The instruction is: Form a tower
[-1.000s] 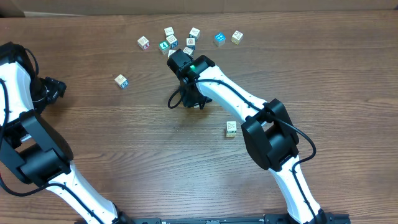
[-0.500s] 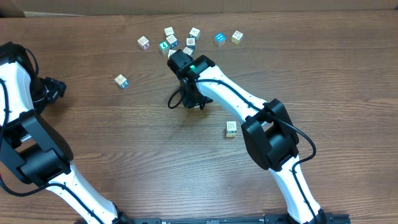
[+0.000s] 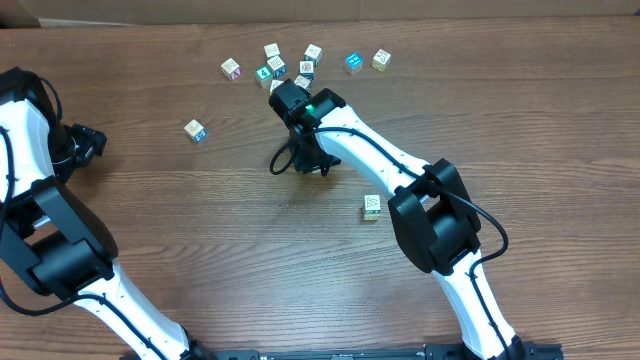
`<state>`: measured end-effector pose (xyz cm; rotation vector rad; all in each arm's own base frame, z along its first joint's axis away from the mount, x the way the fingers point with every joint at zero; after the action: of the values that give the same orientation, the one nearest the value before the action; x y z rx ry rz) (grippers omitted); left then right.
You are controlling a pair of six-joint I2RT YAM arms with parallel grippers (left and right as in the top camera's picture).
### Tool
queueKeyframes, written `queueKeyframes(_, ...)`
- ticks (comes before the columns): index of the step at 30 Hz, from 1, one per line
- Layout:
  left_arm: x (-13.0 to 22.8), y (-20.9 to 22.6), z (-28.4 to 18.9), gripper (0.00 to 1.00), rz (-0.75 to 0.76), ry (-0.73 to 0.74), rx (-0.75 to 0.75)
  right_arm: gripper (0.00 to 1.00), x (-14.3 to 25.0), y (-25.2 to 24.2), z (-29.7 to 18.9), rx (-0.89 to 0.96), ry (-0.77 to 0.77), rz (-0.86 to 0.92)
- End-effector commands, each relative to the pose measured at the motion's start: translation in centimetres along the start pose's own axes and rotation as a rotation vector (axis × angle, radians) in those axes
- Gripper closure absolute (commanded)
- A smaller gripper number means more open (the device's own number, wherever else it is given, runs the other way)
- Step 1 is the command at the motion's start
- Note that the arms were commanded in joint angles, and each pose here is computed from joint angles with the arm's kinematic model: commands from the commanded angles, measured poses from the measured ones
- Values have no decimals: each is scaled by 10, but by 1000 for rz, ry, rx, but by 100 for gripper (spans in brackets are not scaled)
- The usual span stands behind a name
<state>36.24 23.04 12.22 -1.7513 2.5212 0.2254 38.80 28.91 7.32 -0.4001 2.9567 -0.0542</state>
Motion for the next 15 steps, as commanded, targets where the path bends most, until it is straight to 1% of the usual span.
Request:
queueKeyframes(1, -1, -5, -2, 0, 27, -14, 0, 69, -3, -3, -11, -3, -27, 7)
queueKeyframes(15, -1, -4, -2, 0, 27, -13, 0, 69, -3, -3, -11, -3, -26, 7)
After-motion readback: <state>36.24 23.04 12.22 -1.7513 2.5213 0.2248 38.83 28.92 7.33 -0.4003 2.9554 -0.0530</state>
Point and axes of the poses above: each gripper's point midway between its finger pads, its own z axis out along the fingers, its own y axis along the line the jaws close on, x = y × z, the point moved 5 cm from there along -z, back along the fingers, and after that the axes turned 1 degree about -z, right-handed, at the moved point
